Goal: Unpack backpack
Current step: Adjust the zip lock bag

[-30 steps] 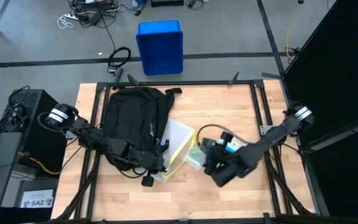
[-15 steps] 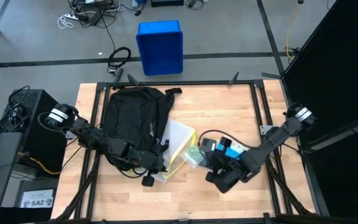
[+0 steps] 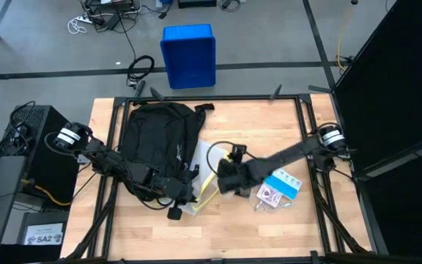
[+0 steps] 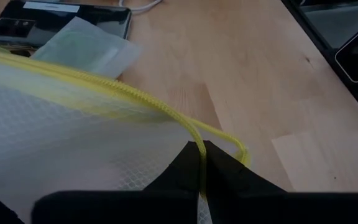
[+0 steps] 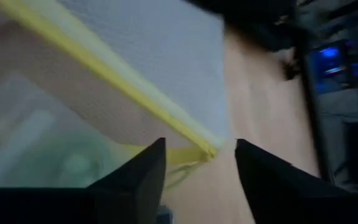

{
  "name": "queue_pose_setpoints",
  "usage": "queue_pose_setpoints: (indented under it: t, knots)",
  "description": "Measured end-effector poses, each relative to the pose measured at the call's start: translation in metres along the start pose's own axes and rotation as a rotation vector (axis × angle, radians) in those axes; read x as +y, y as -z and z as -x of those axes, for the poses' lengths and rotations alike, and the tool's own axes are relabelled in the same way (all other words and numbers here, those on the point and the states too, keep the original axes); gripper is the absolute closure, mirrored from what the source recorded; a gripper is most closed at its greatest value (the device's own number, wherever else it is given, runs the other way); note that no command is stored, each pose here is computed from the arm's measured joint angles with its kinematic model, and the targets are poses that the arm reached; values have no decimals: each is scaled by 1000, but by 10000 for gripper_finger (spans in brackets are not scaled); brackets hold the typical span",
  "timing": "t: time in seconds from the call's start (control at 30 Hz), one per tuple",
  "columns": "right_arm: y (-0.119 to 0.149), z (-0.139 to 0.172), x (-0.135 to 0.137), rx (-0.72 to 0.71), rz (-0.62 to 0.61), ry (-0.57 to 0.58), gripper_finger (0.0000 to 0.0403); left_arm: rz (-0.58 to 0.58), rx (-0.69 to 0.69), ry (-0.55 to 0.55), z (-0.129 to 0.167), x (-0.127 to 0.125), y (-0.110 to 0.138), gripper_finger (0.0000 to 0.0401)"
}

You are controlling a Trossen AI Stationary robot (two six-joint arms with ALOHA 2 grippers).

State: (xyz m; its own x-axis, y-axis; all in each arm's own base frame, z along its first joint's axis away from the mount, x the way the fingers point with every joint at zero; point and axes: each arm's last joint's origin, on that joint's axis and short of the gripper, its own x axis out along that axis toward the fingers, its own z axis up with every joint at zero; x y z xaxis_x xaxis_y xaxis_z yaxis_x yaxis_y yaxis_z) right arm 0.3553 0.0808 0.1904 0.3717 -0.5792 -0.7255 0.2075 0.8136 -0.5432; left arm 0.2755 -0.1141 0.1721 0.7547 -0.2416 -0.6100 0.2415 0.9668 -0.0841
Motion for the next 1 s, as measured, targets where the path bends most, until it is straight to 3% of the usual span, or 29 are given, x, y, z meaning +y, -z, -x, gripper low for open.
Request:
queue_pose_setpoints:
  t: [0.13, 0.23, 0.33, 0.43, 0.5, 0.73, 1.0]
  knots:
    - [-8, -29, -12, 23, -2, -77, 202, 0, 0, 0, 0, 0, 0, 401]
    - [-10, -46, -23, 48, -6, -54, 212, 0, 3, 0, 0, 0, 0, 401]
    - [-6, -54, -35, 97, -22, -23, 266, 3, 15, -2, 0, 0, 2, 401]
    - [-3, -54, -40, 137, -32, -15, 363, 4, 22, -13, 0, 1, 2, 401]
    - [0, -51, -38, 157, -33, -13, 388, 2, 21, -14, 0, 1, 2, 401]
    - [26, -21, -15, 319, -13, 27, 401, -1, 25, -63, 0, 3, 3, 401]
    - [62, 40, 31, 390, -79, 82, 402, -68, 11, -250, 1, 14, 2, 401]
